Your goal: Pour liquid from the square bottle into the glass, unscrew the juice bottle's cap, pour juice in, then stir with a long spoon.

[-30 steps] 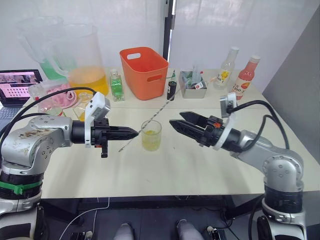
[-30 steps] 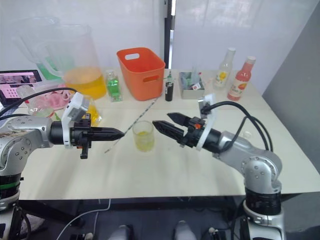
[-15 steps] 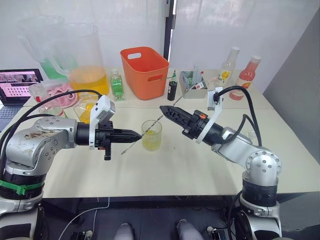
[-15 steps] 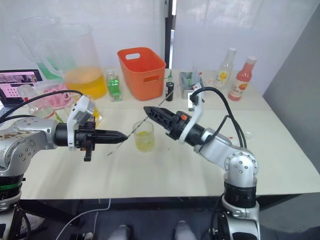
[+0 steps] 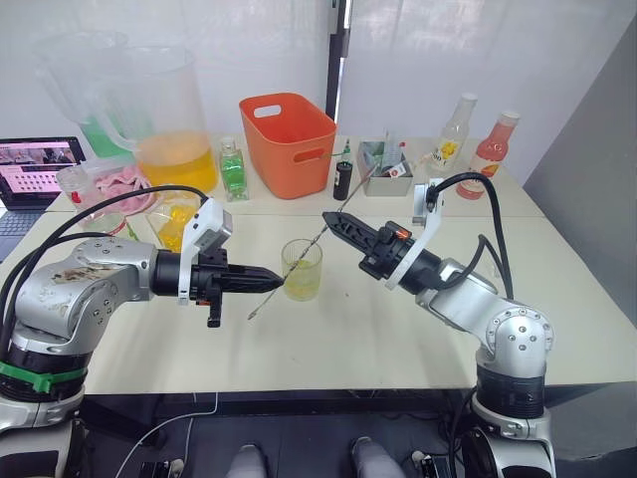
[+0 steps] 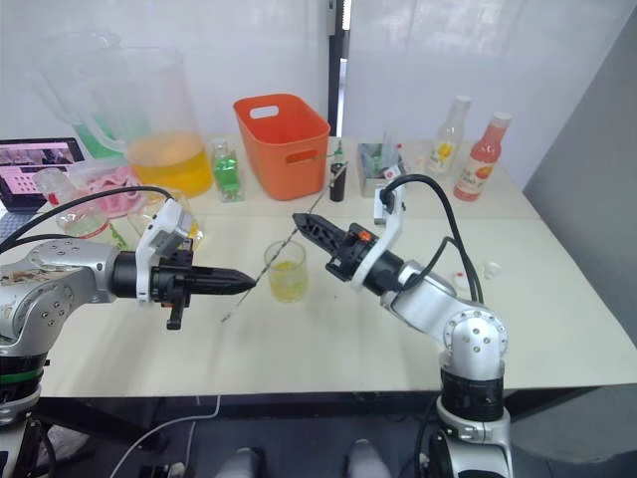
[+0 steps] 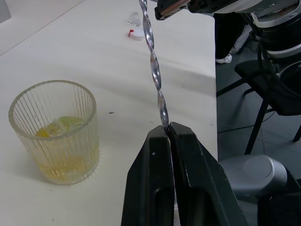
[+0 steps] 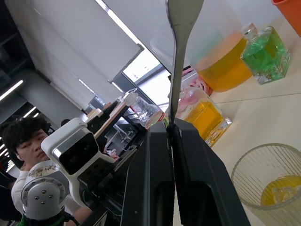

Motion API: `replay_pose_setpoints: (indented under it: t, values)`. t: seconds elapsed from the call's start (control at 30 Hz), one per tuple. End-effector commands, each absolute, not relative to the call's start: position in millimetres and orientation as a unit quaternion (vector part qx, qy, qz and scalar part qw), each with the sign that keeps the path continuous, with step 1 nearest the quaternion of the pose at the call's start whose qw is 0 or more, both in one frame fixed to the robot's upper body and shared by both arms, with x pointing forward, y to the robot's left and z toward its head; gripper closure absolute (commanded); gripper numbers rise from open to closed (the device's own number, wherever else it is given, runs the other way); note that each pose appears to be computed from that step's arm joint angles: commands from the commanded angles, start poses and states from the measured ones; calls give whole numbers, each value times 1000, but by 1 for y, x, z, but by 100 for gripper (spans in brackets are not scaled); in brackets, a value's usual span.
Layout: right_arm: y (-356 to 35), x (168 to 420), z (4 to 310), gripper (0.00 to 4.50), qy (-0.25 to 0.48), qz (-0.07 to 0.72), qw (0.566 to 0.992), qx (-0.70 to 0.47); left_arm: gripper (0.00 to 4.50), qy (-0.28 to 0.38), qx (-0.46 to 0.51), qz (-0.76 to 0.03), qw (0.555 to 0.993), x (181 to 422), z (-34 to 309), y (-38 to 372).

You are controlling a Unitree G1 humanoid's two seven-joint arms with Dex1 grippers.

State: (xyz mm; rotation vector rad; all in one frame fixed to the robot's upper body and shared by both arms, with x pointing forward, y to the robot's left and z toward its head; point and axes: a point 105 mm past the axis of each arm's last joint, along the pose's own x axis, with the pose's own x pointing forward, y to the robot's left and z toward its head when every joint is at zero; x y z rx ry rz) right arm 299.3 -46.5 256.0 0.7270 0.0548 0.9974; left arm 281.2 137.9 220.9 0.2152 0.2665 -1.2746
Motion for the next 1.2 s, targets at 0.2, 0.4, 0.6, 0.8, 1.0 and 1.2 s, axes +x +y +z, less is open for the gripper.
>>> replay_pose_setpoints:
  t: [0.2,0.4,0.6,0.8,1.0,1.2]
  values:
    - [-59,297,272,450,-13,476,809,346,224,82,77,-581,806,282,249,156]
    - [-85,308,298,450,-51,483,822,298,16,30,27,-552,833,280,270,189]
    - [-94,325,329,450,-77,490,838,225,7,15,35,-507,861,274,257,207]
    - [-82,338,325,450,-65,499,851,150,7,23,59,-455,888,273,230,223]
    - [-63,344,308,450,-42,517,852,71,7,53,61,-463,883,257,203,213]
    - [-49,353,292,450,-36,522,851,-39,7,57,84,-448,888,256,202,218]
